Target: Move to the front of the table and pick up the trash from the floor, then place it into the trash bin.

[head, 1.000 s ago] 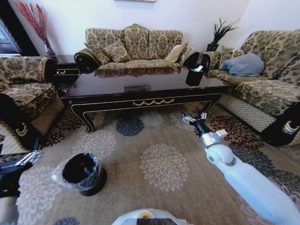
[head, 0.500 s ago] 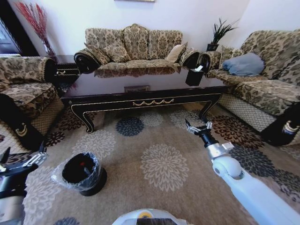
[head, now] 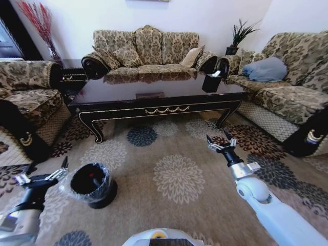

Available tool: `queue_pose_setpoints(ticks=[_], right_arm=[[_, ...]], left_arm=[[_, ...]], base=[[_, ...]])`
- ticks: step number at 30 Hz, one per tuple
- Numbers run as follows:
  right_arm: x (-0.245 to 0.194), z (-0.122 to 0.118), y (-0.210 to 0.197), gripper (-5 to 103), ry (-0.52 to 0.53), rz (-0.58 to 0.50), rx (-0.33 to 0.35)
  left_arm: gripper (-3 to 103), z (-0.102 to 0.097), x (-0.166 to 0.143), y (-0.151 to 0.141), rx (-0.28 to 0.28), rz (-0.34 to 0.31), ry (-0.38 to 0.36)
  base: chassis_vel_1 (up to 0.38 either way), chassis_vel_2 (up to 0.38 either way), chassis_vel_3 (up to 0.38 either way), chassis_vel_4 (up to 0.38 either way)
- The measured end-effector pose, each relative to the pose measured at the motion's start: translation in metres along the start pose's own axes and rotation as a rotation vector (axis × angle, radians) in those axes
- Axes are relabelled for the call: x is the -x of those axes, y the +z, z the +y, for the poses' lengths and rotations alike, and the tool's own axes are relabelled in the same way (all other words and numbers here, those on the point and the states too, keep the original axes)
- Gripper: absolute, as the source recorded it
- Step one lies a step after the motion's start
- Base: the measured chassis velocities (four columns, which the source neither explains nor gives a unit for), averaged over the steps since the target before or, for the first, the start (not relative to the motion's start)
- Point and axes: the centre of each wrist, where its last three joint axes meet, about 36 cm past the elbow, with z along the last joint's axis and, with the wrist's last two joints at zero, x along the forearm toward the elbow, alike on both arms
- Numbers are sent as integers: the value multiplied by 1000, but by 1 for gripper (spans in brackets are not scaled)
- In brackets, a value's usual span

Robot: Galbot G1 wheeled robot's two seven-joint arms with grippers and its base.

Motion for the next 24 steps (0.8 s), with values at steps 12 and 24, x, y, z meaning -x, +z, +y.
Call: queue_pose_setpoints(ticks=[12, 24], right_arm=[[-16, -6, 5, 100, 32, 2, -14], [-20, -5, 7, 100, 29, -6, -12]], left_arm=[[100, -1, 8, 11, -2, 1, 25], [100, -6, 3, 5, -52, -3, 32]], base=[[300, -299, -296, 308], [356, -369, -360, 358]])
